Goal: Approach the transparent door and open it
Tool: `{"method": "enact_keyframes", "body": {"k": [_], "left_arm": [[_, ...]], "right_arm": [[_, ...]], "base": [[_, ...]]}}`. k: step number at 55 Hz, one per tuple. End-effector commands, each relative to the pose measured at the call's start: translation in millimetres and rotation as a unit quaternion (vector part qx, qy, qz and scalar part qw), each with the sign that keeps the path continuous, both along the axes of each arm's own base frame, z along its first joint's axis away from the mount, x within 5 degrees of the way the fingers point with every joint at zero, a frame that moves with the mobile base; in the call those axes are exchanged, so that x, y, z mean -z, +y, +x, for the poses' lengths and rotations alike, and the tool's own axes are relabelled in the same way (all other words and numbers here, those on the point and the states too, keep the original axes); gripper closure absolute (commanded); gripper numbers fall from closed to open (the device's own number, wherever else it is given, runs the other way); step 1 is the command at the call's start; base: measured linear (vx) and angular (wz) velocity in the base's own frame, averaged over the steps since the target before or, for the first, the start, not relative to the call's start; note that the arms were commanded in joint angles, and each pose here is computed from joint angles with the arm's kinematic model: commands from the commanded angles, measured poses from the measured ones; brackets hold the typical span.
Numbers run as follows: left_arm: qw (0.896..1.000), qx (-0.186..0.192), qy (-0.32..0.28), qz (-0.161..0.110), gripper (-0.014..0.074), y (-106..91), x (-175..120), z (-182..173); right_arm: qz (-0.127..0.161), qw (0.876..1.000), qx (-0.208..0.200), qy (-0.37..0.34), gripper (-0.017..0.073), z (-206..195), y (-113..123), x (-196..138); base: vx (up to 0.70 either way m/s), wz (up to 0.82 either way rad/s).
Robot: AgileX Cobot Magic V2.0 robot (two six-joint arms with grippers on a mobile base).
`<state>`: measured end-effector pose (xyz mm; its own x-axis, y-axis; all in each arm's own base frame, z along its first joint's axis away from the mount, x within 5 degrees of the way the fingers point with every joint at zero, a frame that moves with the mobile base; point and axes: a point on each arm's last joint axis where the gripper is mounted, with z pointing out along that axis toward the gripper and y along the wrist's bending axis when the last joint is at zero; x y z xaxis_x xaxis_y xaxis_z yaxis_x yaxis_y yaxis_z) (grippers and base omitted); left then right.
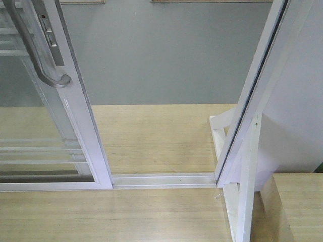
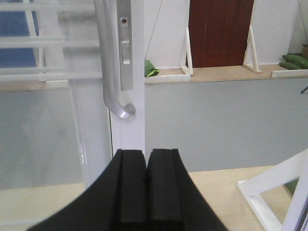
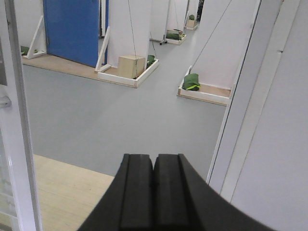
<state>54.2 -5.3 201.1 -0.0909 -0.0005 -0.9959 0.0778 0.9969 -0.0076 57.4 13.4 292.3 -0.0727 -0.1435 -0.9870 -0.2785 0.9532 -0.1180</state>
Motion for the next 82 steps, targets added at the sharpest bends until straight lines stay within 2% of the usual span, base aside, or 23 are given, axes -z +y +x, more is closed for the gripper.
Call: {"method": "enact_keyframes", "body": {"k": [1, 5, 63, 70, 75, 82], "left_arm": [[0.998, -0.011, -0.058, -0.020, 0.0594, 1.7, -1.6, 0.8], [0.999, -0.008, -0.047, 0.002, 0.0594, 1.3, -2.7, 0.2], [0.999, -0.007, -0.046, 0.001, 0.0594, 1.2, -2.2, 0.3], [0.999, -0.007, -0.046, 0.001, 0.0594, 1.2, -2.2, 0.3], [0.999, -0.007, -0.046, 0.001, 0.0594, 1.2, -2.2, 0.3], [0.999, -0.007, -0.046, 0.001, 0.0594, 1.2, -2.2, 0.3]], "right_arm": [[0.005, 0.999, -0.005, -0.048, 0.0565, 0.1, 0.9, -15.4], [0.005, 0.999, -0.005, -0.048, 0.0565, 0.1, 1.0, -15.5], [0.005, 0.999, -0.005, -0.046, 0.0565, 0.1, 0.9, -15.1], [0.026, 0.999, -0.014, -0.038, 0.0565, 0.9, 3.2, -11.0], [0.055, 0.998, -0.032, -0.019, 0.0565, 2.0, 7.7, -0.3], [0.052, 0.998, -0.041, -0.015, 0.0565, 3.2, 9.8, 23.8]], "base": [[0.00, 0.00], [0.00, 0.00], [0.00, 0.00], [0.00, 0.00], [0.00, 0.00], [0.00, 0.00]]}}
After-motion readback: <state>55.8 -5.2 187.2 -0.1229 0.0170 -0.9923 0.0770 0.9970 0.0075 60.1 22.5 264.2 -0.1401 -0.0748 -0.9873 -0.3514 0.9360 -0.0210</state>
